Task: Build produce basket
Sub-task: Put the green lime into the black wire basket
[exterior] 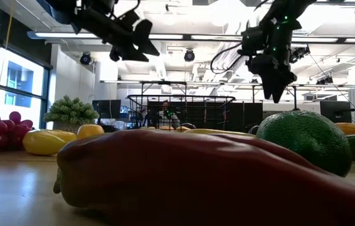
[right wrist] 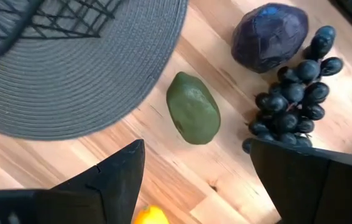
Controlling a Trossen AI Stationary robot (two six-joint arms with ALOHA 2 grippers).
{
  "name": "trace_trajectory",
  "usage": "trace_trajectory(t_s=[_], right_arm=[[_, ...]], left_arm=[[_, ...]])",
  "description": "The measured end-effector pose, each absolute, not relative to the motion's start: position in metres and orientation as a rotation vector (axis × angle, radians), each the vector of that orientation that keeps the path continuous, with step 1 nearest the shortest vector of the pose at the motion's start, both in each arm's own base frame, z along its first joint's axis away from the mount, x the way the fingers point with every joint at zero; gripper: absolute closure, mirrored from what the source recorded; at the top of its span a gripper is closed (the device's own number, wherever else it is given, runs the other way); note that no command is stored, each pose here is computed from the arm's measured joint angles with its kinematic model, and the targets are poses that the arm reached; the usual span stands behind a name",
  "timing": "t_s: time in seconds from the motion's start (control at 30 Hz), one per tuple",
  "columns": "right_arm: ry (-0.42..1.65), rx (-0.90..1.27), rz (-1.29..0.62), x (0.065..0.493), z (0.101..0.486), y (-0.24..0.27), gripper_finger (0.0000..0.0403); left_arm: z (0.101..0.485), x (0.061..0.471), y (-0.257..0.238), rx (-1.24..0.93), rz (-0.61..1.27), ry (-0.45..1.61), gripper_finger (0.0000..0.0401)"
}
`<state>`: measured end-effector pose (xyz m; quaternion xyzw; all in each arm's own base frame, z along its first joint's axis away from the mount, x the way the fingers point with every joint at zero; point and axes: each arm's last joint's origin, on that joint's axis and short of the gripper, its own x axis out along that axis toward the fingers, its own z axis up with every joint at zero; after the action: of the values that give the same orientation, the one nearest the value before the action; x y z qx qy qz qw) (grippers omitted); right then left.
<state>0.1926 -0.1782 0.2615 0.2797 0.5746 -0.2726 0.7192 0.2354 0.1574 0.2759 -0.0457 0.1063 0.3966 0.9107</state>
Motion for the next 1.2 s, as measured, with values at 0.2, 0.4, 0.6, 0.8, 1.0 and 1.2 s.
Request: trace_trajectory(t_s=[0.2,0.4,0.6,0.8,1.0,1.2], right_arm=[[1.262,0.598,-0.592,0.193,0.244,-0.177,0.013],[1.248,0.598,-0.598,0.191,0.22,-0.176,0.013],[1.213,0.585,-0.604,0.19,0.2,-0.174,0.013],[1.203,0.568,-0.605,0.187,0.185,-0.172,0.013],[1.217,0.553,-0.634,0.183,0.173,-0.169,0.013],[1.206,0.577,-0.654,0.18,0.163,-0.166,0.013]], left_arm=[[0.287,0.229,0.153,-0.118,0.806,0.168,0.0139],[0.287,0.225,0.149,-0.184,0.762,0.187,0.0139],[0.276,0.222,0.147,-0.248,0.772,0.291,0.0139],[0.267,0.219,0.144,-0.354,0.753,0.372,0.014],[0.262,0.218,0.141,-0.388,0.738,0.424,0.014],[0.258,0.217,0.138,-0.452,0.679,0.467,0.014]])
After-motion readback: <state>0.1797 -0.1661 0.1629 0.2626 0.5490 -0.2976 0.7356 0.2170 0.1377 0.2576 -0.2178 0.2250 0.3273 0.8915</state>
